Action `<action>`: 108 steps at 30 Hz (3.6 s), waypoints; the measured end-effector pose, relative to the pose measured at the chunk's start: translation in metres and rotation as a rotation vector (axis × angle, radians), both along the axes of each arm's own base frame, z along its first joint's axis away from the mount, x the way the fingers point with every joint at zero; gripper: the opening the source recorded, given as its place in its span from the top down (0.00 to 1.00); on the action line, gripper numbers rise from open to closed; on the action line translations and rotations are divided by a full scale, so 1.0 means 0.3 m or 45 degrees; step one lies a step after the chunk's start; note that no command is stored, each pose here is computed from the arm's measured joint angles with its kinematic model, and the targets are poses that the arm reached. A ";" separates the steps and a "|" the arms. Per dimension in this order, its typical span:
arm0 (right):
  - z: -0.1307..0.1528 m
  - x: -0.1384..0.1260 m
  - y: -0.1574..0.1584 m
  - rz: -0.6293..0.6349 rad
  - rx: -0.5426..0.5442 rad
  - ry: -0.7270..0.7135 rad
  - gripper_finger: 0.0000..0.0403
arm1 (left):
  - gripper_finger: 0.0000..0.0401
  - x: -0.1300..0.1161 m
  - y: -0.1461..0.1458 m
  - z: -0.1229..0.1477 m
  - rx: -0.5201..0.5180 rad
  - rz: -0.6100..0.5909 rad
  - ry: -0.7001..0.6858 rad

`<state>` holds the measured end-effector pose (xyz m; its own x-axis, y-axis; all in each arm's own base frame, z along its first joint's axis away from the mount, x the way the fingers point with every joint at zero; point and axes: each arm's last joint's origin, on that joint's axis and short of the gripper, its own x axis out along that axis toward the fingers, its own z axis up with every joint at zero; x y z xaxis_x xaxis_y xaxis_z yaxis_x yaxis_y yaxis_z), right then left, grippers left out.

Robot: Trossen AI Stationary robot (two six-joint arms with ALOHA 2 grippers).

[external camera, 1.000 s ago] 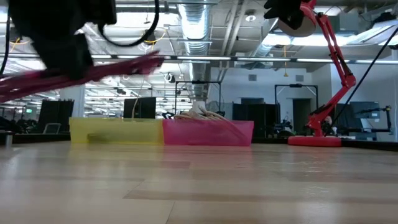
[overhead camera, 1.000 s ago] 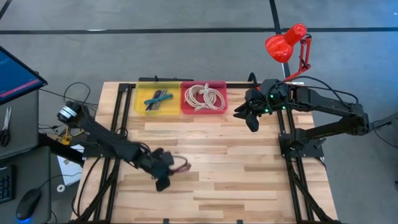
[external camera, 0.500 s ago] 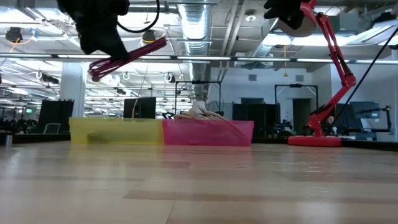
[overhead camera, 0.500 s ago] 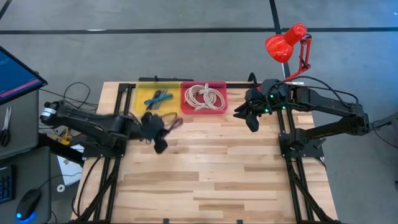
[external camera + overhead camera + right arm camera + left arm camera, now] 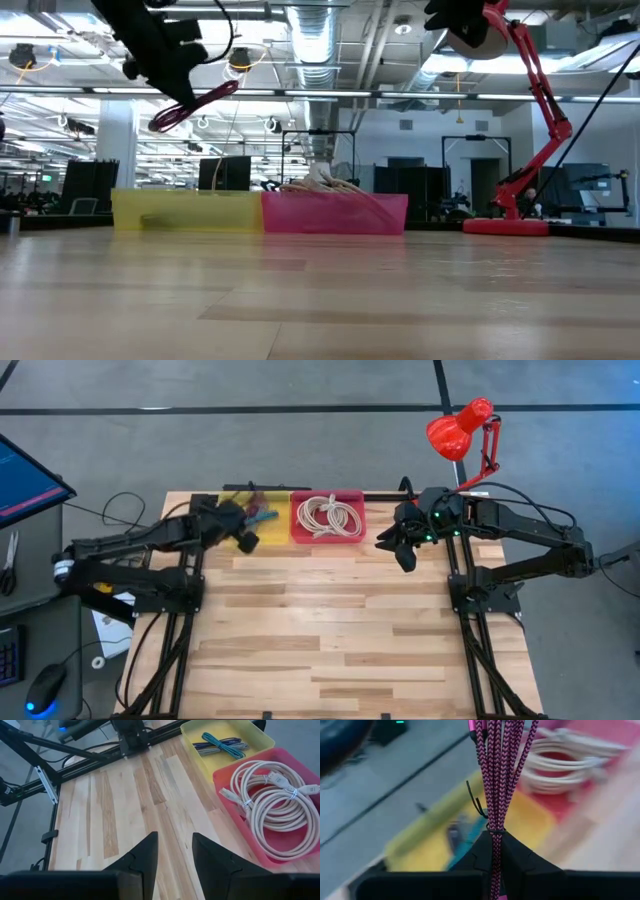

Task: Pick & Place USB Port
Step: Put the pink charger cable into the yellow bin, then return to home position

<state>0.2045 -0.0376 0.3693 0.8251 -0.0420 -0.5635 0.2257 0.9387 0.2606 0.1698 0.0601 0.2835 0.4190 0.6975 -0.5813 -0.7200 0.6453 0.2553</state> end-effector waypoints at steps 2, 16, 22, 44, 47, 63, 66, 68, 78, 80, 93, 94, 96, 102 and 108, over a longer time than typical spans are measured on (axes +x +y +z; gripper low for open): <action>0.000 0.000 0.000 -0.002 -0.001 0.000 0.72 | 0.96 -0.014 0.035 0.000 0.029 0.063 0.036; 0.000 -0.001 -0.006 -0.069 -0.046 0.010 0.72 | 0.96 -0.061 0.217 -0.024 0.016 0.240 0.160; 0.000 -0.001 -0.007 -0.075 -0.050 0.010 0.72 | 0.96 -0.029 0.288 -0.076 -0.057 0.231 0.192; 0.000 -0.001 -0.007 -0.093 -0.023 0.008 0.72 | 0.96 0.021 0.446 -0.325 -0.369 0.304 0.449; 0.000 -0.001 -0.007 -0.093 -0.023 0.008 0.72 | 0.96 0.018 0.453 -0.334 -0.383 0.324 0.451; 0.000 -0.001 -0.007 -0.110 0.003 0.005 0.72 | 0.80 0.014 0.458 -0.337 -0.421 0.449 0.350; 0.000 -0.001 -0.006 -0.115 0.013 0.004 0.72 | 0.77 0.015 0.456 -0.337 -0.427 0.442 0.347; 0.000 -0.001 -0.005 -0.113 0.013 0.004 0.72 | 0.75 0.017 0.455 -0.338 -0.445 0.425 0.336; 0.013 -0.004 -0.004 -0.097 -0.011 -0.040 0.72 | 0.84 0.040 0.377 -0.238 -0.434 0.228 0.150; 0.023 -0.002 0.001 -0.075 -0.037 -0.076 0.72 | 0.88 0.041 0.339 -0.186 -0.378 0.173 0.086; 0.096 -0.096 0.026 -0.027 -0.134 -0.254 0.85 | 0.99 -0.058 0.043 0.095 -0.091 -0.291 -0.347; 0.102 -0.107 0.028 -0.027 -0.137 -0.268 0.87 | 0.99 -0.065 0.024 0.106 -0.082 -0.330 -0.373; 0.114 -0.131 0.032 -0.028 -0.142 -0.299 0.92 | 0.99 -0.075 -0.010 0.121 -0.072 -0.400 -0.410; 0.150 -0.209 0.054 0.002 -0.188 -0.397 0.99 | 0.99 -0.090 -0.090 0.149 -0.102 -0.533 -0.521; 0.179 -0.290 0.080 0.007 -0.315 -0.482 1.00 | 0.99 -0.085 -0.150 0.164 -0.089 -0.611 -0.576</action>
